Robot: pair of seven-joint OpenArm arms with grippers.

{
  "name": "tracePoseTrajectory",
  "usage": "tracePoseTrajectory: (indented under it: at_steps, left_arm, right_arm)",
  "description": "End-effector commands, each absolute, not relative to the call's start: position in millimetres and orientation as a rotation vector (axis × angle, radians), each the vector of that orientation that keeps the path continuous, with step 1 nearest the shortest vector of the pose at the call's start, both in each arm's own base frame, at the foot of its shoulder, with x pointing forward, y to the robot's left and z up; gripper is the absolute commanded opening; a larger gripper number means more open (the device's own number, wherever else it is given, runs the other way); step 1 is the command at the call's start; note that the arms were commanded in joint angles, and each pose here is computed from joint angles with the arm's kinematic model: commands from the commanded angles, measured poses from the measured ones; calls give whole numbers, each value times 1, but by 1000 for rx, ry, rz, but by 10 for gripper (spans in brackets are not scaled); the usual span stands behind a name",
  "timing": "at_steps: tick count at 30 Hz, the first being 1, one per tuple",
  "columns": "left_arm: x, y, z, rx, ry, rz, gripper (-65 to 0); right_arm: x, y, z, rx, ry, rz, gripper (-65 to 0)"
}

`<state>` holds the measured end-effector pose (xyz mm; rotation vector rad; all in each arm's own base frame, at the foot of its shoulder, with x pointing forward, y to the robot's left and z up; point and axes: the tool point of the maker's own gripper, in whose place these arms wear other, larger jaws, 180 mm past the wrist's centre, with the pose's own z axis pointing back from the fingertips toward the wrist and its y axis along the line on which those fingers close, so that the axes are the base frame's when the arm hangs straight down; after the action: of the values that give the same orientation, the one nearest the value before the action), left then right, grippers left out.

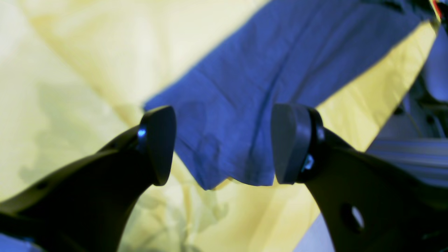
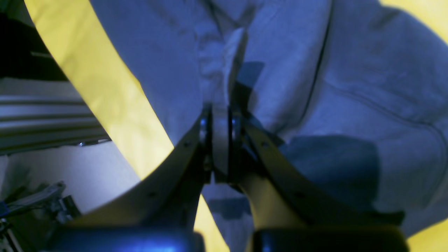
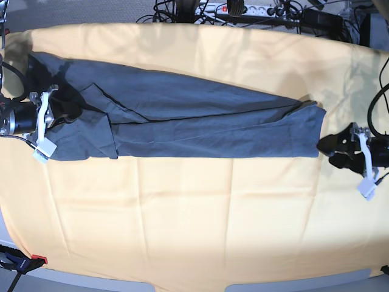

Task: Fold the T-shirt properly
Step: 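Release the shirt and raise the left gripper away, then grasp the shirt's hem end with the left gripper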

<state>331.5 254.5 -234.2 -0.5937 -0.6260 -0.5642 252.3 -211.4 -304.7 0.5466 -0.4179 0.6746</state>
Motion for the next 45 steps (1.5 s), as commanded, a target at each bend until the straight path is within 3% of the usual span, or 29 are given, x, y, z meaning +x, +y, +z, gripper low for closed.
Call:
tracePoseTrajectory:
  at_steps: [1, 12, 20, 25, 28, 34, 36, 38, 39, 45]
  left_arm:
    - [340, 263, -209, -577, -697, -565, -211]
    - [347, 295, -171, -507, -808, -508, -211]
    - [342, 313, -161, -442, -793, -508, -211]
    - [339, 327, -151, -390, -783, -510, -211]
    - [337, 332, -147, -369, -778, -510, -211]
    - [336, 339, -143, -352, -781, -500, -211]
    - [337, 347, -143, -337, -778, -457, -211]
    - [337, 358, -145, -326, -782, -419, -211]
    - [337, 364, -148, -324, -779, -391, -211]
    - [326, 411, -180, -361, -764, -151, -211]
  right_arm:
    - [258, -217, -291, 533, -450, 685, -650]
    - [231, -237, -307, 494, -340, 672, -650]
    - [229, -297, -334, 158, -206, 693, -643]
    - [229, -295, -333, 168, -211, 693, -373]
    - [242, -274, -317, 270, -292, 693, -312]
    - [271, -246, -269, 445, -492, 674, -337]
    - [276, -242, -266, 465, -533, 653, -440]
    - [275, -229, -272, 513, -555, 632, -629]
    - [274, -226, -281, 508, -548, 621, -650]
    - [274, -228, -338, 343, -577, 551, -650]
